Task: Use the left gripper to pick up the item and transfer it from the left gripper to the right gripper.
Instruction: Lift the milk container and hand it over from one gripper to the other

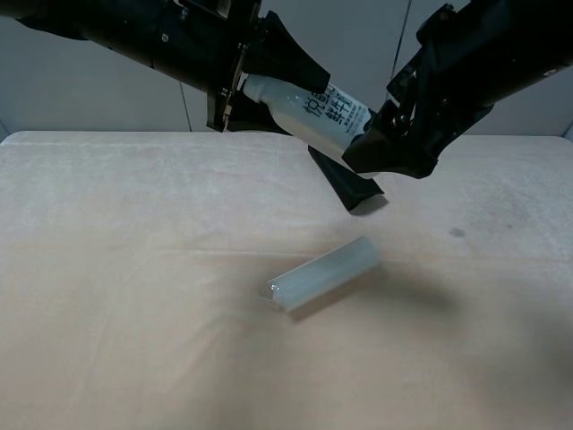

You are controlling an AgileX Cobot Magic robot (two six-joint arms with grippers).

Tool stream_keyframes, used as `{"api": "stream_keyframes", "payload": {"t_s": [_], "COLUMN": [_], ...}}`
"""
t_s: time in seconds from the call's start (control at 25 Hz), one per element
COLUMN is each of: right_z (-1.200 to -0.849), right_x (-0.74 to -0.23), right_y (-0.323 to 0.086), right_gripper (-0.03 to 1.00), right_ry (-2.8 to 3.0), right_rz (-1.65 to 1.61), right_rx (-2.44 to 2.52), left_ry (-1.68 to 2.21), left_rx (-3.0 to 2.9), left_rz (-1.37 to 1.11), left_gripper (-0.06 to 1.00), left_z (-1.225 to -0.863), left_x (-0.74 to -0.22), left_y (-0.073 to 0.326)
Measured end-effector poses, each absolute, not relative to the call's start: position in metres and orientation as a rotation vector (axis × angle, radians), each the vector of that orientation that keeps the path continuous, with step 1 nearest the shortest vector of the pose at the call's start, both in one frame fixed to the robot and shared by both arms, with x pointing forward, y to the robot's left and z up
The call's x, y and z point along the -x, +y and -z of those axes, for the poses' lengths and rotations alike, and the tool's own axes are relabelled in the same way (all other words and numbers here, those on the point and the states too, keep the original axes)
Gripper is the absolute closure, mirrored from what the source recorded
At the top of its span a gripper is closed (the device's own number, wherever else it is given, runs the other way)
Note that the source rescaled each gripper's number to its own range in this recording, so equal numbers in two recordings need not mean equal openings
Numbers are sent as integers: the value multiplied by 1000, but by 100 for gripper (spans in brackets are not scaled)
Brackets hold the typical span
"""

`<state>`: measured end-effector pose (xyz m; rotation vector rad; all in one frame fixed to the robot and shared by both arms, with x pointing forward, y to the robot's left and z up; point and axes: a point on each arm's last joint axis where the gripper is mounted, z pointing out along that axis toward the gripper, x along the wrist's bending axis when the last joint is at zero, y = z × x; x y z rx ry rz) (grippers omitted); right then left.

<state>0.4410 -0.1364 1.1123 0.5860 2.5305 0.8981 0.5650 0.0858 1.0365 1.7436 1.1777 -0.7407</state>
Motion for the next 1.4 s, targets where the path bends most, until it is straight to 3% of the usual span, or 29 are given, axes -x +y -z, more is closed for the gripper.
{"api": "stream_keyframes", "payload": {"t_s": [0.56,1.24,1.28,1.32,1.36,1.4], "right_z": [-1082,-1081,-1081,-1081,-1081,-1081], "right_x": [-458,-461,-461,-462,-463,-463], "right_y": [-107,-105,-105,-106,-106,-107], "right_gripper": [-3,-1,13,46,94,97], "right_ry": [2590,2572,2567,2563,2556,2552], "right_rz": [-884,-891,-889,-878,-862,-851], "right_rx": [-543,-539,-534,-522,-506,-495], "left_ry": [1178,1178,1178,1178,1178,1182], "left_rx": [-1744,-1743,-1743,-1743,-1743,-1740], "left_rz": [741,740,740,740,742,743], "left_gripper": [92,92,92,92,92,91], "left_z": [-1036,-1036,-1036,-1036,-1037,-1037], "left_x": [-565,-565,-565,-565,-565,-565], "left_y": [86,86,86,86,86,86]}}
